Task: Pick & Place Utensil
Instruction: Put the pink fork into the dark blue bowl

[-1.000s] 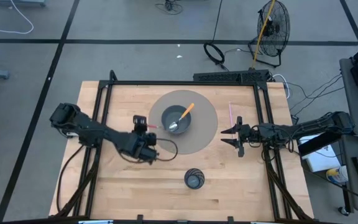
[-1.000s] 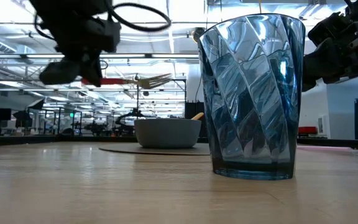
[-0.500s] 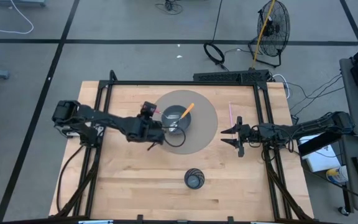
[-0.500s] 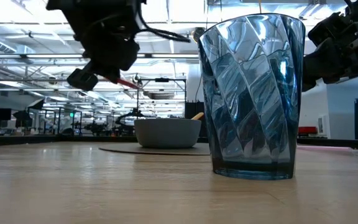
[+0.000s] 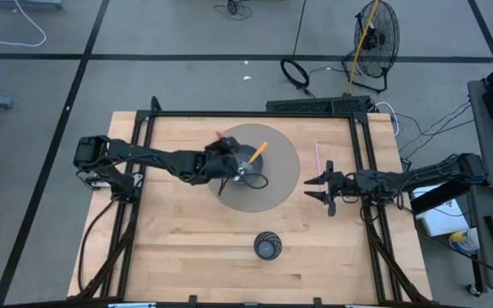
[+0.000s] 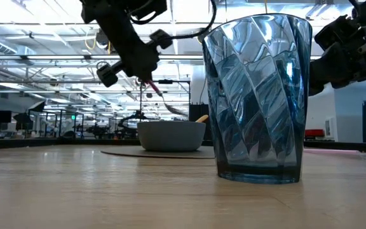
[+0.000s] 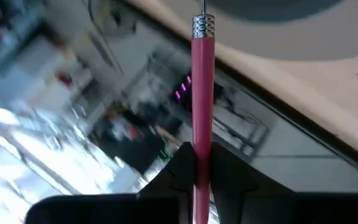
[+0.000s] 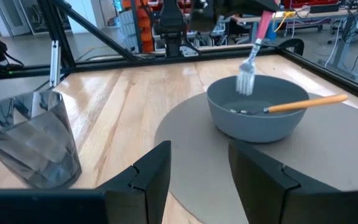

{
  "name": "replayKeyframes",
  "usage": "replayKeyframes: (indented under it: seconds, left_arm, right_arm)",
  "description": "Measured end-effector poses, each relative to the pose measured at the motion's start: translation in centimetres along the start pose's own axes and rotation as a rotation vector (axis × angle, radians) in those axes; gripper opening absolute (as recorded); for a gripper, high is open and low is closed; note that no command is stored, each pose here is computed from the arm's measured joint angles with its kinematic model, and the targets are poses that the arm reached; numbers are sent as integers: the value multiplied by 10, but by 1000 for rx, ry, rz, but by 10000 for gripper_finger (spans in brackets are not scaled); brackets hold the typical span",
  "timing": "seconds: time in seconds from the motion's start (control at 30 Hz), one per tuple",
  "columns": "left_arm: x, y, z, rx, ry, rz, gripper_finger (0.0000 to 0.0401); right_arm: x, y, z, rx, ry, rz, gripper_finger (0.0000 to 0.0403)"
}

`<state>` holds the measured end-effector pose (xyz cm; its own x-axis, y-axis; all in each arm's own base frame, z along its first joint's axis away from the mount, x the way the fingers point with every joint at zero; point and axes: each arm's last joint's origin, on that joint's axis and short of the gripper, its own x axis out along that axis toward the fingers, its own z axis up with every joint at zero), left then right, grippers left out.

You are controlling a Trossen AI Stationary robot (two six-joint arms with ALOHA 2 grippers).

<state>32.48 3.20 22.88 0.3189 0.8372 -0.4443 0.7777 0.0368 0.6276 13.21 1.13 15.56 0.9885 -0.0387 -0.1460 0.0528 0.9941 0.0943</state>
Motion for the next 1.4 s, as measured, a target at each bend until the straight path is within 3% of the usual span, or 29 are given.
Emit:
replayKeyframes:
  seconds: [0.13, 0.7, 1.03, 1.27, 1.4]
  left_arm:
    - [2, 2, 0, 114, -48, 11, 40]
    - [22, 3, -10, 15, -193, -15, 27]
    - [46, -8, 4, 80, -189, -91, 46]
    - [53, -10, 4, 66, -213, -110, 27]
    - [55, -10, 3, 40, -217, -114, 55]
  right_arm:
    - [0, 0, -2, -3, 20, -2, 155]
    - [0, 0, -3, -13, 35, -6, 155]
    - [0, 0, -4, 1, 37, -5, 155]
    - [0, 0, -4, 2, 38, -5, 155]
    - [0, 0, -4, 1, 39, -5, 155]
